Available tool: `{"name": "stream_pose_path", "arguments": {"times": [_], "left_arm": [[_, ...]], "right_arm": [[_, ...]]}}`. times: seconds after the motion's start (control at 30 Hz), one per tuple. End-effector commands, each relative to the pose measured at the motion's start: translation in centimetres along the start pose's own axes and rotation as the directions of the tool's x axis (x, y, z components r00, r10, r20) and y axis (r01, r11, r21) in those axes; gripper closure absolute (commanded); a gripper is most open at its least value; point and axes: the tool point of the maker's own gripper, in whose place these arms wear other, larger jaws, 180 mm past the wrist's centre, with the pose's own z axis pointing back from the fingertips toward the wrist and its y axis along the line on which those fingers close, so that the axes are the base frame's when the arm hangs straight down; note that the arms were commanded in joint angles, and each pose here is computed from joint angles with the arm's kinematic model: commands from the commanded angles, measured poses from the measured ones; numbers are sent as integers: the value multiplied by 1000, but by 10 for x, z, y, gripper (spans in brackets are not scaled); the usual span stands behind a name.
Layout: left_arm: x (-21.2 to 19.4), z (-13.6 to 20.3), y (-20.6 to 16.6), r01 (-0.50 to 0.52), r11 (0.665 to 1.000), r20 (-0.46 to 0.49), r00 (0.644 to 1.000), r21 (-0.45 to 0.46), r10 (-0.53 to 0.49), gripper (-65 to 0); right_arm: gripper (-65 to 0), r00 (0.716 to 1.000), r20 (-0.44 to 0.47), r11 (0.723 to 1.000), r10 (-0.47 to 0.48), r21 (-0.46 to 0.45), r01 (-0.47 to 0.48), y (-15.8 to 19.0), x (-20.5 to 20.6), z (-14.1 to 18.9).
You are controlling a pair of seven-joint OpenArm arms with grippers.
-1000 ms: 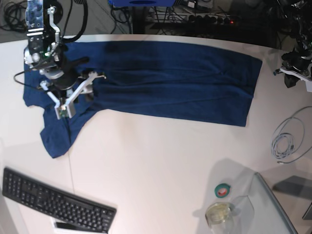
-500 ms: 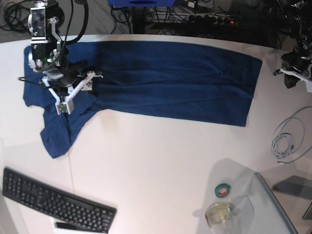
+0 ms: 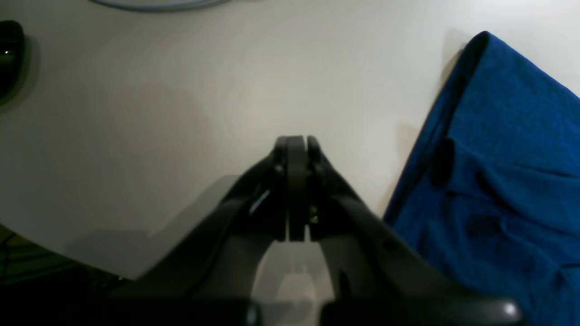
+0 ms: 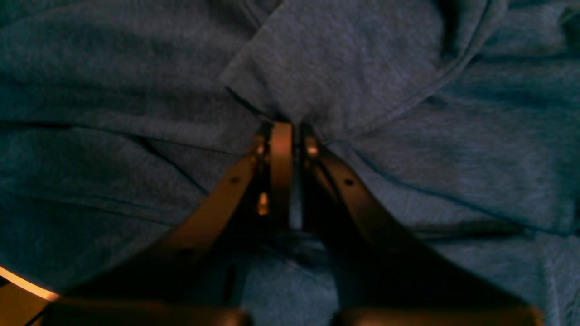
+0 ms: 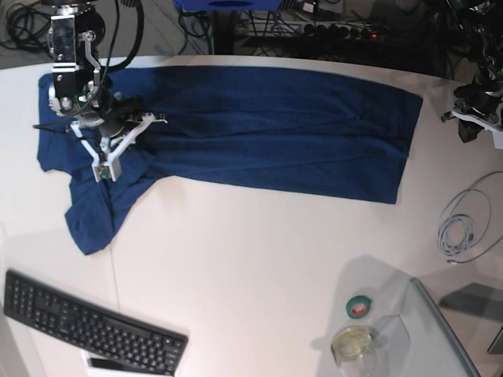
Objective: Layout the t-shirt on the table in an organized manner, then fold the t-shirt properly
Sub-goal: 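Lift the sleeve with the right gripper and fold it onto the shirt, then release the sleeve and raise the right gripper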
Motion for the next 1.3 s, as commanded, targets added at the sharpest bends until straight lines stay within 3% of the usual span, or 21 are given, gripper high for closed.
{"name": "stream_pose_path", "arguments": {"times": [0.0, 0.1, 0.27, 0.33, 0.43, 0.53, 0.7, 0.8, 1.0, 1.1, 1.17, 1.27], "left_arm": [[16, 3, 6, 14, 1000, 43, 999, 8, -15, 0], [16, 3, 6, 13, 1000, 43, 999, 7, -13, 0], [16, 2, 5, 13, 1000, 44, 999, 7, -13, 0], [17, 2, 6, 14, 1000, 46, 999, 7, -14, 0], [17, 2, 6, 14, 1000, 46, 999, 7, -14, 0], [18, 2, 6, 15, 1000, 46, 999, 8, -15, 0], [20, 2, 6, 16, 1000, 50, 999, 8, -16, 0], [20, 2, 6, 16, 1000, 50, 999, 8, -16, 0], [19, 1, 4, 20, 1000, 47, 999, 2, -20, 0], [19, 1, 4, 20, 1000, 47, 999, 2, -20, 0], [19, 1, 4, 20, 1000, 47, 999, 2, -20, 0], [20, 0, 3, 21, 1000, 49, 999, 1, -21, 0]], "right_arm": [[-2, 999, 45, 1000, 7, 4, -7, 0, 14, 3], [-2, 997, 73, 1000, 14, 3, -14, 1, 22, 7], [-2, 962, 268, 999, 53, -4, -54, 7, 59, 44], [-2, 926, 373, 998, 62, -21, -59, 5, 78, 64], [-2, 841, 529, 994, 112, -48, -102, -5, 109, 91], [0, 772, 618, 989, 146, -119, -91, -32, 137, 114], [0, 729, 665, 969, 163, -245, 7, -87, 154, 144], [0, 727, 666, 954, 167, -294, 50, -108, 149, 157], [0, 810, 567, 965, 149, -261, 6, -89, 94, 148], [0, 836, 532, 974, 134, -226, -12, -72, 70, 151], [0, 851, 512, 989, 118, -140, -53, -52, 55, 149], [0, 868, 496, 990, 31, 107, -96, -6, 32, 153]]}}
